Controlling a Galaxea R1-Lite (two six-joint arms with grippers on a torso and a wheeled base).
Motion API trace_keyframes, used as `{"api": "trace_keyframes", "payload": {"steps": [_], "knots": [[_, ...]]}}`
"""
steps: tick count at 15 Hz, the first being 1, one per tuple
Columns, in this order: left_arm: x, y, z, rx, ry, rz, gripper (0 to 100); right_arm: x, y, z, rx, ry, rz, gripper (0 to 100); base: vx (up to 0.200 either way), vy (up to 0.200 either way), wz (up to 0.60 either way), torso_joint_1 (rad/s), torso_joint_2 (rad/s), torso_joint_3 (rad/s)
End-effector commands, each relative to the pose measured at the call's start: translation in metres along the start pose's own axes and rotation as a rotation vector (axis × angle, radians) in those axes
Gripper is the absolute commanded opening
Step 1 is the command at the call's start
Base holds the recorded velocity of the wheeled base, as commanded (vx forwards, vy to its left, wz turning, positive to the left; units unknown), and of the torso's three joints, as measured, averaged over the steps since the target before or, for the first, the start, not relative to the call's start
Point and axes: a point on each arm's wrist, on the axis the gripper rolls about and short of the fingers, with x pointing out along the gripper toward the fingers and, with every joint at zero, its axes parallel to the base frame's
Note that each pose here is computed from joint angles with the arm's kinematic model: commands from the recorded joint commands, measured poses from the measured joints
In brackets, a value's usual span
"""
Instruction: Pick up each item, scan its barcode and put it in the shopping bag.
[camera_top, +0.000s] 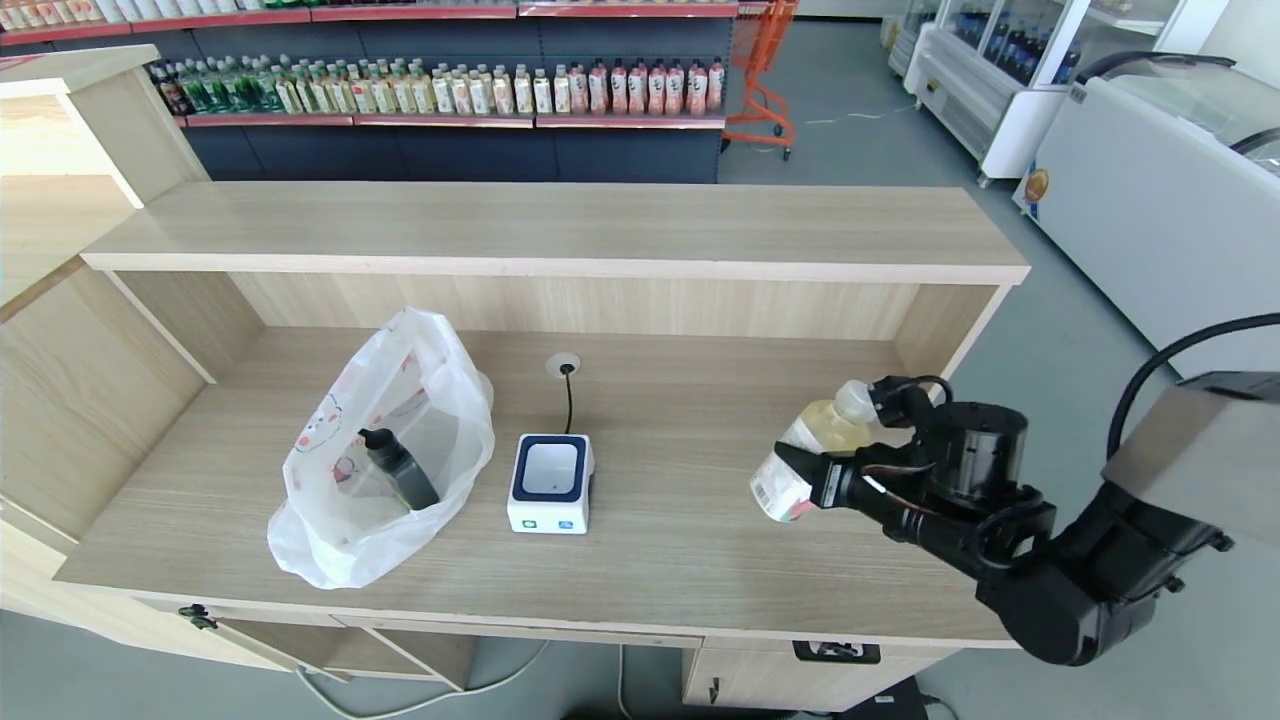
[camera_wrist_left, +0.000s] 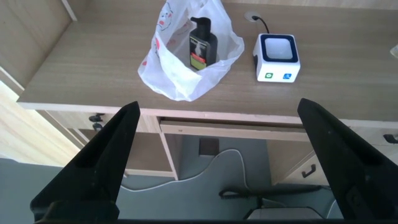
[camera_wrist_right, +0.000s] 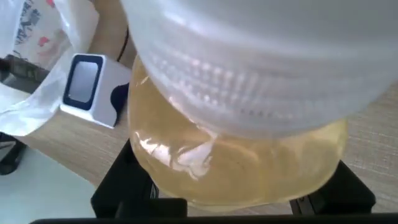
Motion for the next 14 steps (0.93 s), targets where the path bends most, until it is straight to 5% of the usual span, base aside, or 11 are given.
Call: {"api": "trace_keyframes", "payload": {"steps": [1, 6, 14], "knots": [[0.0, 0.0, 0.0, 0.0, -0.001, 0.0, 100, -0.065, 0.021, 0.053, 0.1, 0.003, 0.274, 0, 0.0, 0.0, 0.0, 0.0, 0.0, 0.0], [0.0, 0.0, 0.0, 0.0, -0.001, 0.0, 100, -0.102, 0.048, 0.059, 0.051, 0.06, 0.612, 0, 0.0, 0.0, 0.0, 0.0, 0.0, 0.0], [0.0, 0.0, 0.0, 0.0, -0.001, 0.0, 100, -0.114, 0.086, 0.049, 0.043, 0.132, 0.783, 0, 0.0, 0.0, 0.0, 0.0, 0.0, 0.0]]}}
